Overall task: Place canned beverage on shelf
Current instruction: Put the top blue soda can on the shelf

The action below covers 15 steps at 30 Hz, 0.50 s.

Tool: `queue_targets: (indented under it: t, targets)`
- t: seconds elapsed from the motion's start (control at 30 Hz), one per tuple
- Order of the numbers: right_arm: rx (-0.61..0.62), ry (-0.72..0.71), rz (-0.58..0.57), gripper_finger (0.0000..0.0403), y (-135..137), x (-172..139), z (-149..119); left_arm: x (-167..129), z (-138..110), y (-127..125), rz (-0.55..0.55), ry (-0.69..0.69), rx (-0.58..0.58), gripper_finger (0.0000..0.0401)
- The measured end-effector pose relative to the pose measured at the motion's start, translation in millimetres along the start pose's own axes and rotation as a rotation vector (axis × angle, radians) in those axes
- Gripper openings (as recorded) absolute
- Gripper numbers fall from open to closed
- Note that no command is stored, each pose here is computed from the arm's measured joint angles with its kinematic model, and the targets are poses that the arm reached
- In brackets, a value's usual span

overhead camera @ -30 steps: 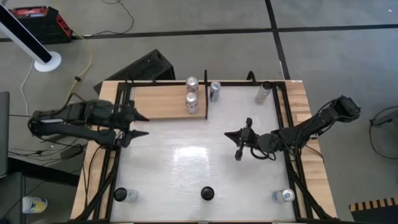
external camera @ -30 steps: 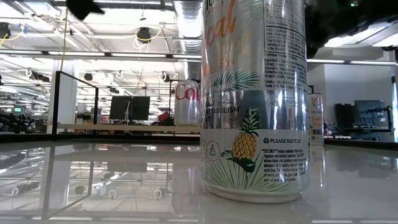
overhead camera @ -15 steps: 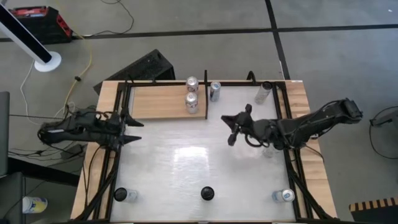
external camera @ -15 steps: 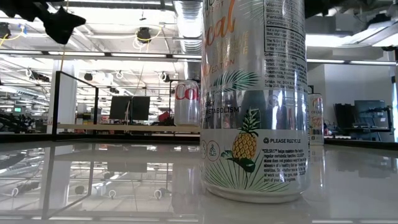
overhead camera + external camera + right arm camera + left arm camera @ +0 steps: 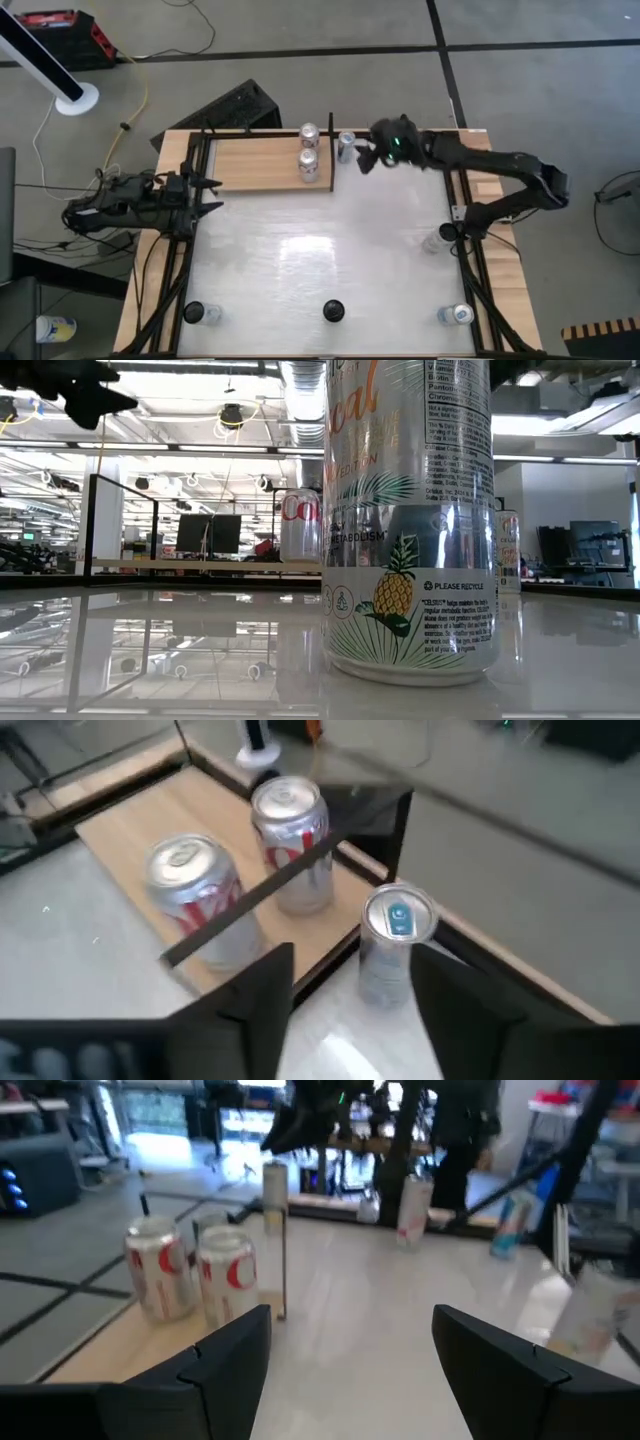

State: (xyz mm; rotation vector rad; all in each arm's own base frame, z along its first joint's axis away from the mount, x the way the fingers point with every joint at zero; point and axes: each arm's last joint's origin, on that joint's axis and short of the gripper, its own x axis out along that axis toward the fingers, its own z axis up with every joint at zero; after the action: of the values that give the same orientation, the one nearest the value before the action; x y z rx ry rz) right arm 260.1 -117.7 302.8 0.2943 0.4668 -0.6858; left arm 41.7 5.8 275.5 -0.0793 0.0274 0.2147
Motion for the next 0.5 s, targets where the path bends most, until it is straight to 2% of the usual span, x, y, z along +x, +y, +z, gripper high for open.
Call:
queue_targets:
  t: [0.1, 0.23, 0.5]
  targets:
    - [0.008, 0.05, 0.028, 0.0277, -20.5, 25.4, 10.0, 0.0, -1.0, 0.4, 0.011, 0.009, -0.005, 0.0261]
    - [-0.007, 0.087, -0.022, 0.0312, -41.3, 55.0, 17.9, 0.1, -0.8, 0.4, 0.013, 0.007, -0.007, 0.0261]
    - [-0.029, 0.158, -0.048, 0.0326, -48.2, 94.4, 13.3, 0.1, -0.9, 0.5, 0.017, 0.009, -0.012, 0.0261]
